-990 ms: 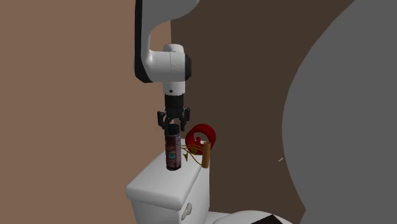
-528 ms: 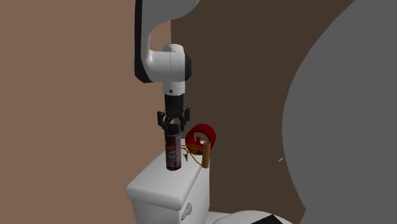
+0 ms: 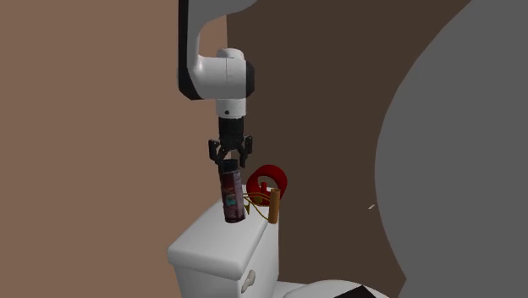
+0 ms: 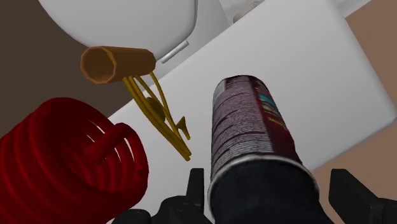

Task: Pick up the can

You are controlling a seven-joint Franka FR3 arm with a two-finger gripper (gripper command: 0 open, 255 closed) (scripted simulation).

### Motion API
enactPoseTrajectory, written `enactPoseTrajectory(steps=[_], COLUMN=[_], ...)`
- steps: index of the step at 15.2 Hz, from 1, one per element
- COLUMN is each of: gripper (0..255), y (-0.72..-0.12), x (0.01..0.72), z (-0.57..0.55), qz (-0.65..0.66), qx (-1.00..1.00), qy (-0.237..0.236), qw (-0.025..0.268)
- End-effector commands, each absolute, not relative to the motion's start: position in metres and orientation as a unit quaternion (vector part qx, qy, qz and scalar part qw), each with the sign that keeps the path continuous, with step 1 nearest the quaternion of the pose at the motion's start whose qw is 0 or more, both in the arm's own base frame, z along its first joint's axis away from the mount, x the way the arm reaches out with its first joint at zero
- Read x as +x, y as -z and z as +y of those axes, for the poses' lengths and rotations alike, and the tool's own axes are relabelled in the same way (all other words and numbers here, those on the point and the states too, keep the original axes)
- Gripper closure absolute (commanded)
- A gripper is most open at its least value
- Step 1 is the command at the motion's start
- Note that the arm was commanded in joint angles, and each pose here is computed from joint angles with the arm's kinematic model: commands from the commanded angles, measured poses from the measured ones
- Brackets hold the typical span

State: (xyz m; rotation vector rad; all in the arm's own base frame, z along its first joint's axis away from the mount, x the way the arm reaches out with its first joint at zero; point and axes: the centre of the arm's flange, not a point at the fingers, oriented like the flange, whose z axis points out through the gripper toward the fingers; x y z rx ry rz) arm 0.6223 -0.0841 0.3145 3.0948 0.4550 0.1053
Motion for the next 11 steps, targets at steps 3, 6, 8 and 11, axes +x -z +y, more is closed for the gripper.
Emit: enactPoseTrajectory(steps=[3, 6, 8, 11], gripper=[255, 255, 255, 255], y=[-0.336, -0.352, -0.362, -0.368], x=[0.622, 0.622, 0.622, 0.622], z=[-0.085, -0.085, -0.085, -0.085], qz=[0.145, 0.145, 0.145, 0.145], qx=[0.989, 0.989, 0.989, 0.989], qy=[-0.034, -0.034, -0.034, -0.034], qw=[0.006, 0.006, 0.006, 0.006])
